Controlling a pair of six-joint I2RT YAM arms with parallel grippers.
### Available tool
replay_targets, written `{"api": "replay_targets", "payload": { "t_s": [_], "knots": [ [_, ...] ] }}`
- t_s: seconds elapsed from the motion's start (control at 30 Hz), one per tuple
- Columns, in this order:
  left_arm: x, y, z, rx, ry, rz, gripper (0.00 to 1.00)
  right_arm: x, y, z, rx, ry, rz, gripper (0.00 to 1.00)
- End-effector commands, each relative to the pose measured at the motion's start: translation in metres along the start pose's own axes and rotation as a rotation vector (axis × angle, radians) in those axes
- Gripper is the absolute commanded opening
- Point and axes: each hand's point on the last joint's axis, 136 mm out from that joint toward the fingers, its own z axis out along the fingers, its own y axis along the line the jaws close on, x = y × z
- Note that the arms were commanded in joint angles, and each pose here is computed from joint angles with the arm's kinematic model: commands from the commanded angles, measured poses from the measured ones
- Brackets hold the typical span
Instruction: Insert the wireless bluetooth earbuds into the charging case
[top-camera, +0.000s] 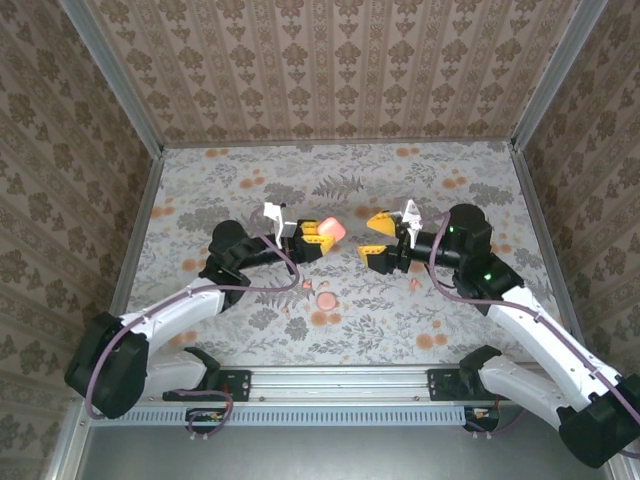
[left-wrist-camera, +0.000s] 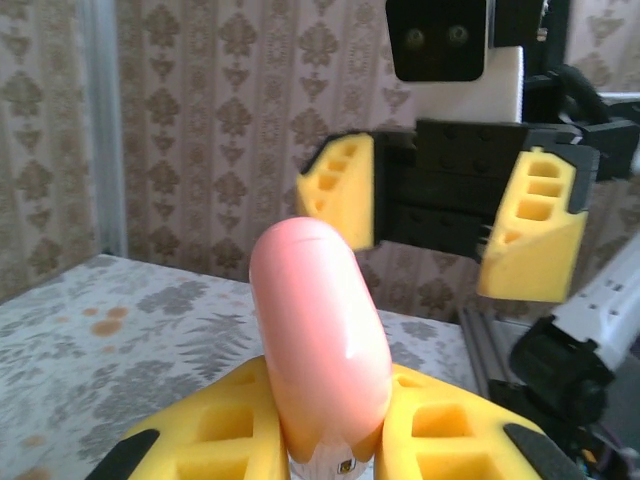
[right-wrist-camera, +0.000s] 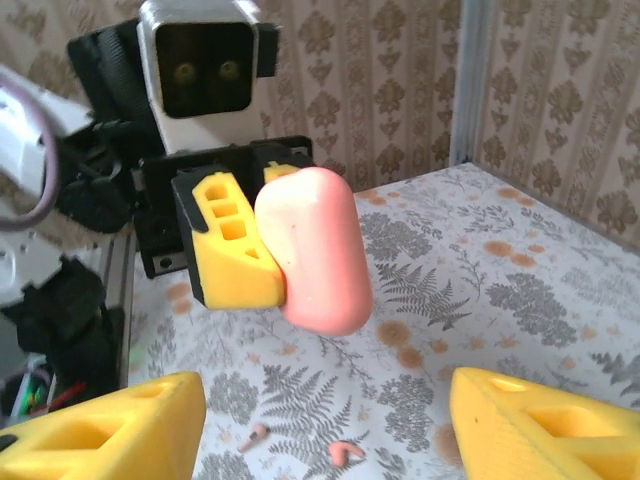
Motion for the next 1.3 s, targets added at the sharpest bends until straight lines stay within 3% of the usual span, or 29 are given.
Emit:
{"api": "replay_targets", "payload": {
  "t_s": [0.0,0.4,0.57,0.73,1.0,1.1,1.27],
  "knots": [
    [-0.017,-0.023,0.002,0.144,-0.02,0.039,0.17,0.002,0.021,-0.002,-0.159,0.062,-0.142,0.63],
    [-0.027,-0.032,0.005,0.197,-0.038,0.073,0.16,-0.013,0.038,0.022,-0.396,0.06,-0.137,0.6],
    [-0.028,-0.034,0.006,0.202,-0.048,0.073,0.16,-0.016,0.042,0.027,-0.455,0.059,-0.123,0.52],
    [-0.031,-0.031,0.006,0.2,-0.104,0.058,0.15,-0.015,0.043,0.027,-0.471,0.052,-0.125,0.38],
    [-0.026,-0.03,0.008,0.205,-0.099,0.062,0.15,-0.015,0.045,0.025,-0.475,0.059,-0.139,0.26],
    [-0.022,-0.03,0.006,0.192,-0.079,0.084,0.25,-0.014,0.044,0.023,-0.462,0.068,-0.154,0.24],
    [0.001,-0.025,-0.001,0.106,0.051,0.136,0.61,-0.006,0.044,0.017,-0.415,0.128,-0.162,0.24]
  ]
}}
